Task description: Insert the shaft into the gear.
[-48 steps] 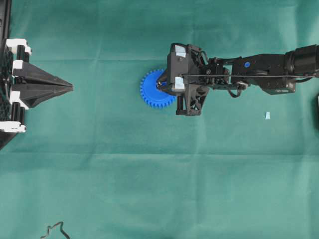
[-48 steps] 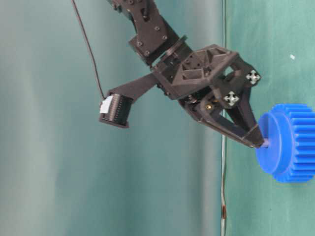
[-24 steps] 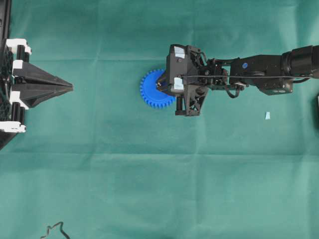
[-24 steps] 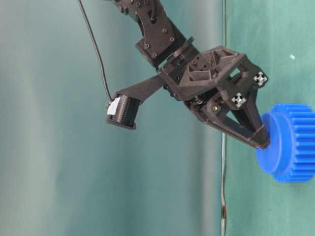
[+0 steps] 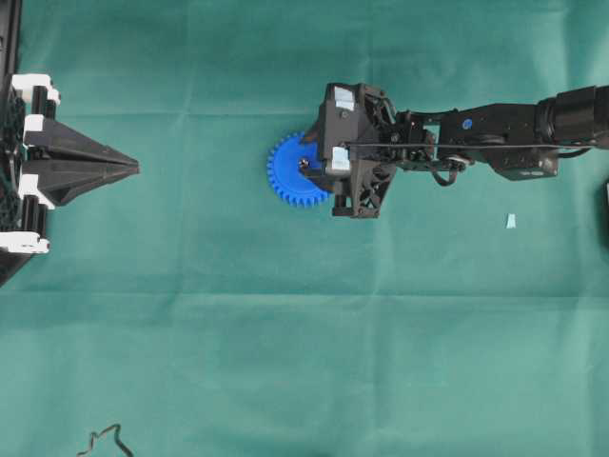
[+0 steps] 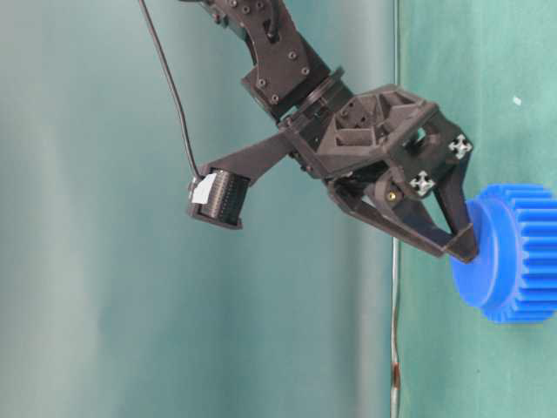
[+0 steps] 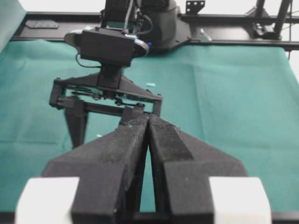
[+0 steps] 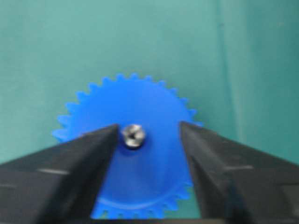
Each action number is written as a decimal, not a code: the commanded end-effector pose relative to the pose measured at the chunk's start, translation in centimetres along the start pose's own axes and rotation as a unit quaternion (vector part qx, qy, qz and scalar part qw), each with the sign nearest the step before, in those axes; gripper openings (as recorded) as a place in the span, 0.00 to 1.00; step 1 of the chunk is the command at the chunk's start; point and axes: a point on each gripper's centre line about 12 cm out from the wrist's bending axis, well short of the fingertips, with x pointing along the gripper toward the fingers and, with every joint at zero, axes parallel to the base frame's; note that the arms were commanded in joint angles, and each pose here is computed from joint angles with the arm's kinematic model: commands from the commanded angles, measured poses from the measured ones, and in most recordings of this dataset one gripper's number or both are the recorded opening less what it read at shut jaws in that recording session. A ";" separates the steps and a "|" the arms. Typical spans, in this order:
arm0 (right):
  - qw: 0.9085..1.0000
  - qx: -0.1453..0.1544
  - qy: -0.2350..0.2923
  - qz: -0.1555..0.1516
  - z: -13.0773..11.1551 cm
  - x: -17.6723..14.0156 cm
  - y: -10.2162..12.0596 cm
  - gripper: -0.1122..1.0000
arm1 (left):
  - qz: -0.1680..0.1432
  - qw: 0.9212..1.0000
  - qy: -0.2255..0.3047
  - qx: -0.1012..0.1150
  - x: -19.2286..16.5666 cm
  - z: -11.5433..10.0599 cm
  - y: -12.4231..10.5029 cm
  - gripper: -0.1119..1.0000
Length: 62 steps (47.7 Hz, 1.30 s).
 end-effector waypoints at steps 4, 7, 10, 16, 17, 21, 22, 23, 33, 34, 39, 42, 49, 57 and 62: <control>1.000 -0.001 -0.019 0.004 1.4 -0.3 0.4 0.94 | 0.000 1.000 -0.010 0.002 0.3 0.9 0.0 0.10; 1.000 0.000 -0.019 0.003 1.4 -0.4 0.3 0.93 | -0.001 1.000 -0.010 0.002 0.3 0.9 0.0 0.10; 1.000 0.000 -0.022 0.003 1.7 -0.6 0.3 0.91 | 0.000 1.000 -0.010 0.002 0.3 0.9 0.0 0.10; 0.999 -0.001 -0.034 0.004 2.7 -1.9 0.4 0.91 | -0.001 1.000 -0.010 0.002 0.3 0.9 0.0 0.10; 0.999 -0.001 -0.035 0.005 2.9 -2.2 0.4 0.91 | 0.000 1.000 -0.010 0.002 0.3 0.9 0.0 0.10; 0.999 -0.003 -0.045 0.005 3.8 -3.4 0.4 0.91 | -0.001 1.000 -0.010 0.002 0.3 0.9 0.0 0.10; 0.999 -0.004 -0.047 0.005 4.0 -3.7 0.4 0.91 | 0.000 1.000 -0.010 0.002 0.3 0.9 0.0 0.10; 0.999 -0.004 -0.052 0.006 4.3 -4.2 0.5 0.91 | 0.000 1.000 -0.010 0.002 0.3 0.9 0.0 0.10; 0.997 -0.006 -0.081 0.006 6.0 -7.9 0.4 0.91 | -0.001 1.000 -0.010 0.002 0.3 0.9 0.0 0.10; 0.996 -0.006 -0.086 0.006 6.2 -8.4 0.5 0.91 | 0.000 1.000 -0.010 0.002 0.3 0.9 0.0 0.10; 0.995 -0.006 -0.104 0.007 6.6 -10.4 0.5 0.91 | 0.000 1.000 -0.011 0.002 0.3 0.9 0.0 0.10; 0.993 -0.006 -0.115 0.008 6.7 -11.5 0.5 0.90 | -0.001 1.000 -0.011 0.002 0.3 0.9 0.0 0.10; 0.991 -0.006 -0.134 0.008 6.2 -14.1 0.4 0.90 | 0.000 1.000 -0.010 0.002 0.3 0.9 0.0 0.10; 0.988 -0.005 -0.153 0.008 5.1 -16.9 0.3 0.90 | 0.000 1.000 -0.010 0.002 0.3 0.9 0.0 0.10; 0.986 -0.004 -0.164 0.009 4.3 -18.5 0.3 0.90 | -0.001 1.000 -0.009 0.002 0.3 0.9 0.0 0.10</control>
